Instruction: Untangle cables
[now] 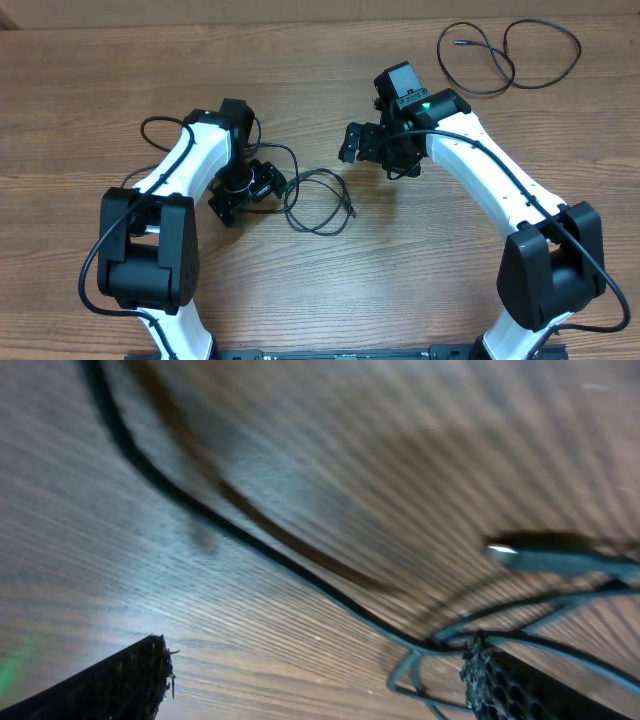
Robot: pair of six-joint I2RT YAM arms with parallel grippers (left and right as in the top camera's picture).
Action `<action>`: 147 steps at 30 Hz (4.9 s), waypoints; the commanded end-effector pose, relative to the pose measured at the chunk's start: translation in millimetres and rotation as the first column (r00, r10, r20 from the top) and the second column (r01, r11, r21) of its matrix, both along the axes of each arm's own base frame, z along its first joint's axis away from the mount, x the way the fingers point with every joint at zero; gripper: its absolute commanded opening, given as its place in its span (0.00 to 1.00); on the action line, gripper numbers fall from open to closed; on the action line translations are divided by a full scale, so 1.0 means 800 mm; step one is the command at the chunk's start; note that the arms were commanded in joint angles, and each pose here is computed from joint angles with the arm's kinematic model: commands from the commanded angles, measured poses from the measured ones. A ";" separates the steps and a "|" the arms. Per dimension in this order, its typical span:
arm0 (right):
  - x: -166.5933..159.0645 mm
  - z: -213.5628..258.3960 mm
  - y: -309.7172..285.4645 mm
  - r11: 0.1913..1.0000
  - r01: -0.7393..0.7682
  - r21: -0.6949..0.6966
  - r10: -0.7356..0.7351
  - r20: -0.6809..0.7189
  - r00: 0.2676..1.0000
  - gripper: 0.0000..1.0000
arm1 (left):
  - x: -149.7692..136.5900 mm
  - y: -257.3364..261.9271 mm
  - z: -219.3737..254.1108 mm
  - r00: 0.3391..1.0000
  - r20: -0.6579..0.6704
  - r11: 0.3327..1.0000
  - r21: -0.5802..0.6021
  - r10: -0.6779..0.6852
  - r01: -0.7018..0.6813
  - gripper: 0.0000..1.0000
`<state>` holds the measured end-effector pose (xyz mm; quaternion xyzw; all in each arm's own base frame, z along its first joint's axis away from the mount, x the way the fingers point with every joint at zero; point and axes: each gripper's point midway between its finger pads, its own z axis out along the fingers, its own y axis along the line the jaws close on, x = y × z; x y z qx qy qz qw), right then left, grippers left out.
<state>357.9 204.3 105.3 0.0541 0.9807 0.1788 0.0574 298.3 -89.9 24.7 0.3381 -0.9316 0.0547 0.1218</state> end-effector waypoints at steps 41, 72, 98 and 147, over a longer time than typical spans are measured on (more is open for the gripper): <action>0.004 -0.001 0.003 1.000 -0.010 -0.002 0.010 0.023 1.000 1.00 | -0.015 0.037 -0.069 0.967 0.077 0.957 0.143 0.242 -0.251 0.65; -0.005 -0.004 0.000 1.000 -0.011 -0.015 0.011 -0.007 1.000 1.00 | -0.012 0.036 -0.069 0.967 0.084 0.958 0.139 0.242 -0.252 0.24; -0.033 -0.005 0.021 0.996 -0.094 -0.004 0.094 -0.050 0.994 1.00 | 0.011 0.018 -0.034 0.983 0.090 0.985 0.056 0.159 -0.164 0.04; -0.080 -0.110 0.011 0.985 -0.063 -0.162 0.054 -0.058 0.997 1.00 | 0.053 -0.001 0.118 0.959 0.276 0.998 -0.049 0.061 -0.049 0.04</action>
